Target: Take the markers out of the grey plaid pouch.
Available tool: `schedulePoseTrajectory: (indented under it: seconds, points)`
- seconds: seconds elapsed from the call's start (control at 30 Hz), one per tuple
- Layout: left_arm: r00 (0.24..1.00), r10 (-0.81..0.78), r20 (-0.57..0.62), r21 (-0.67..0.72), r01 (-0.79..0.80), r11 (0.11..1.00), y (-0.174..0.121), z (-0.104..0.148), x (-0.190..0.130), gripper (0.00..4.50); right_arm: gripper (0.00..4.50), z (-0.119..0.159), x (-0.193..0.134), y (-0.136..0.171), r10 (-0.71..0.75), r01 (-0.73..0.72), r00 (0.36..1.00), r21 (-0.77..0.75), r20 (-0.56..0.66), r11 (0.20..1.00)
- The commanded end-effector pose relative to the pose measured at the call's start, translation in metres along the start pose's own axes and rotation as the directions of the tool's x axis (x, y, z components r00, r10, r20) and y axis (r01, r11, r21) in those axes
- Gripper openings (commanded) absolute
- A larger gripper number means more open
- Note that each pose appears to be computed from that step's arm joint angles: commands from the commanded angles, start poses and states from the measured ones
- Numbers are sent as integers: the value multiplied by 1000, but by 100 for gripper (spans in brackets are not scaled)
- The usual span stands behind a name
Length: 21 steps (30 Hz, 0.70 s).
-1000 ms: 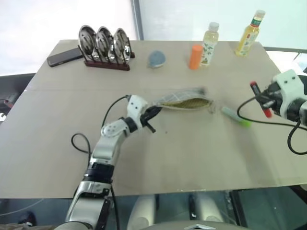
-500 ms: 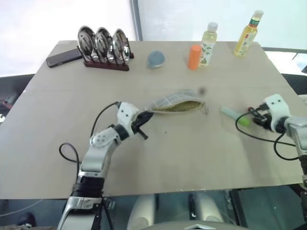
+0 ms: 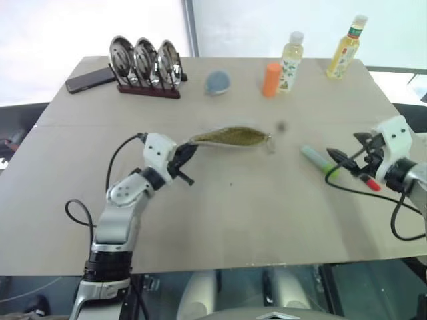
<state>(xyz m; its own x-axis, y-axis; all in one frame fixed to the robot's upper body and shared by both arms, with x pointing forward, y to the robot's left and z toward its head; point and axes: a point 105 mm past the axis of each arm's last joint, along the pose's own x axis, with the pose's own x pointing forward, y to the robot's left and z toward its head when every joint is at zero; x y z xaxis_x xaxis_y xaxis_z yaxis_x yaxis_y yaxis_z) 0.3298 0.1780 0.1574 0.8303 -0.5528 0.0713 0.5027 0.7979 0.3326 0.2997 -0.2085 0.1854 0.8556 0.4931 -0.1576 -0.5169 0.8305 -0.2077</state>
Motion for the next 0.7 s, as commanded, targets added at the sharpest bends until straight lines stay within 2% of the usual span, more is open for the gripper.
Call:
schedulePoseTrajectory:
  seconds: [0.03,0.13,0.23,0.33,0.4,0.53,0.63,0.7]
  points:
    - [998,47,38,119,-51,992,18,15,-22,0,433,13,-10,34,122,-120,990,-29,77,992]
    - [996,80,-36,182,-72,981,35,2,-48,0,433,5,-14,64,216,-216,973,-16,76,976]
    - [984,136,-113,216,-109,970,57,-13,-70,0,433,-3,-14,77,247,-249,966,15,77,968]
    - [977,132,-165,232,-91,968,65,-25,-75,0,433,-13,-10,81,254,-255,966,12,53,967]
    - [981,82,-177,185,-48,982,59,-30,-70,0,433,-17,-6,80,255,-255,966,12,47,967]
    - [983,43,-177,122,-21,992,53,-31,-58,131,446,-21,-2,81,269,-270,962,12,47,963]
    - [990,23,-140,27,-20,999,49,-24,-58,261,446,-26,-5,81,273,-273,961,8,37,962]
    - [994,-35,-108,-87,25,996,36,-18,-65,261,446,-31,-9,82,278,-278,960,9,23,960]
